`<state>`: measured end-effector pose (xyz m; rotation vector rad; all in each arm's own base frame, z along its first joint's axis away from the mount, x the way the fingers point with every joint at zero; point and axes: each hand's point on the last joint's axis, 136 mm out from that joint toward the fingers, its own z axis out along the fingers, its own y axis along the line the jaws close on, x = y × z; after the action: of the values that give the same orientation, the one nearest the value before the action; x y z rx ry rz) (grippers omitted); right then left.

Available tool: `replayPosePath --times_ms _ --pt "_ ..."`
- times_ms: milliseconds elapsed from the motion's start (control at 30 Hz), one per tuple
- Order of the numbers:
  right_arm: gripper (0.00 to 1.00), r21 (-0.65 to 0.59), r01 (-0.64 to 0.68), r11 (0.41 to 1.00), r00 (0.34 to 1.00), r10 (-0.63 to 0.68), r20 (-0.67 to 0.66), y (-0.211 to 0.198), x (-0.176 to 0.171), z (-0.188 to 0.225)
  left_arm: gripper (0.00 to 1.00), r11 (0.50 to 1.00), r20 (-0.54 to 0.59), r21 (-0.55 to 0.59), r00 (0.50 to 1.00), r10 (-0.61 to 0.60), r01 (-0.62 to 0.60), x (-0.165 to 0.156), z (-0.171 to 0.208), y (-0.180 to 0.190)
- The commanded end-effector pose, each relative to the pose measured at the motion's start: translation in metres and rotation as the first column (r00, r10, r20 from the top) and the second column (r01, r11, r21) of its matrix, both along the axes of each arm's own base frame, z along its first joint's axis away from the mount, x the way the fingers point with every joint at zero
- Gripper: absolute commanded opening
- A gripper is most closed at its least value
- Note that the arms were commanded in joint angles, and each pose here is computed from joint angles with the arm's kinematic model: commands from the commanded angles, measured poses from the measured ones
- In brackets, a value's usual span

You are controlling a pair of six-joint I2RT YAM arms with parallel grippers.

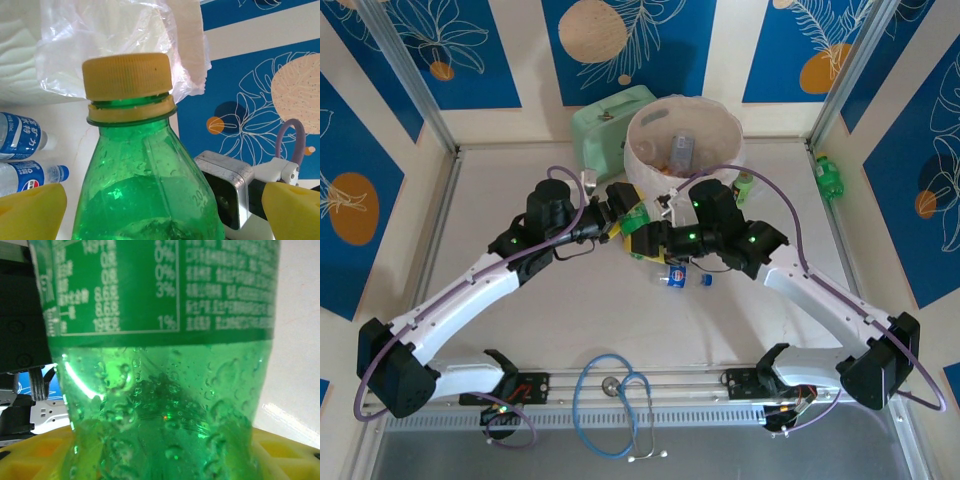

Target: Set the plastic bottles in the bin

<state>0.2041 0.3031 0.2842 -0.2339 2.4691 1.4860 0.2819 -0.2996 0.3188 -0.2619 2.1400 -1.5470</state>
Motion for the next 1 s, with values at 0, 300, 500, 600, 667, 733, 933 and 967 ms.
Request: replayPosePath --times_ms 0,300,500,600,667,733,933,967 --pt "0.5 -0.014 0.013 1.0 0.998 -0.012 0.061 -0.009 -0.005 0.019 1.0 1.0 0.099 0.011 0.995 0.025 -0.026 0.004 0.032 0.009" --pt "0.48 -0.115 0.107 0.988 0.974 -0.08 0.213 -0.033 0.0 0.055 1.0 0.95 0.366 0.235 0.924 0.111 -0.207 0.006 0.077 0.065" --pt "0.47 -0.178 0.232 0.956 0.932 -0.166 0.323 -0.06 0.012 0.082 1.0 0.854 0.388 0.377 0.898 0.206 -0.359 0.01 0.056 0.11" --pt "0.47 -0.171 0.3 0.939 0.894 -0.214 0.394 -0.076 0.026 0.108 1.0 0.87 0.356 0.386 0.92 0.166 -0.306 0.009 0.039 0.102" --pt "0.47 -0.162 0.335 0.928 0.869 -0.238 0.434 -0.085 0.036 0.124 0.98 0.885 0.312 0.395 0.942 0.123 -0.247 0.008 0.024 0.092" --pt "0.48 -0.177 0.379 0.908 0.844 -0.261 0.468 -0.094 0.049 0.134 0.96 0.886 0.266 0.408 0.957 0.114 -0.219 0.008 0.007 0.088" --pt "0.48 -0.218 0.488 0.845 0.789 -0.321 0.524 -0.115 0.101 0.151 0.93 0.874 0.188 0.449 0.976 0.109 -0.184 0.006 -0.028 0.087" --pt "0.48 -0.23 0.503 0.834 0.781 -0.324 0.533 -0.118 0.11 0.152 0.92 0.871 0.183 0.455 0.977 0.108 -0.182 0.006 -0.031 0.087"
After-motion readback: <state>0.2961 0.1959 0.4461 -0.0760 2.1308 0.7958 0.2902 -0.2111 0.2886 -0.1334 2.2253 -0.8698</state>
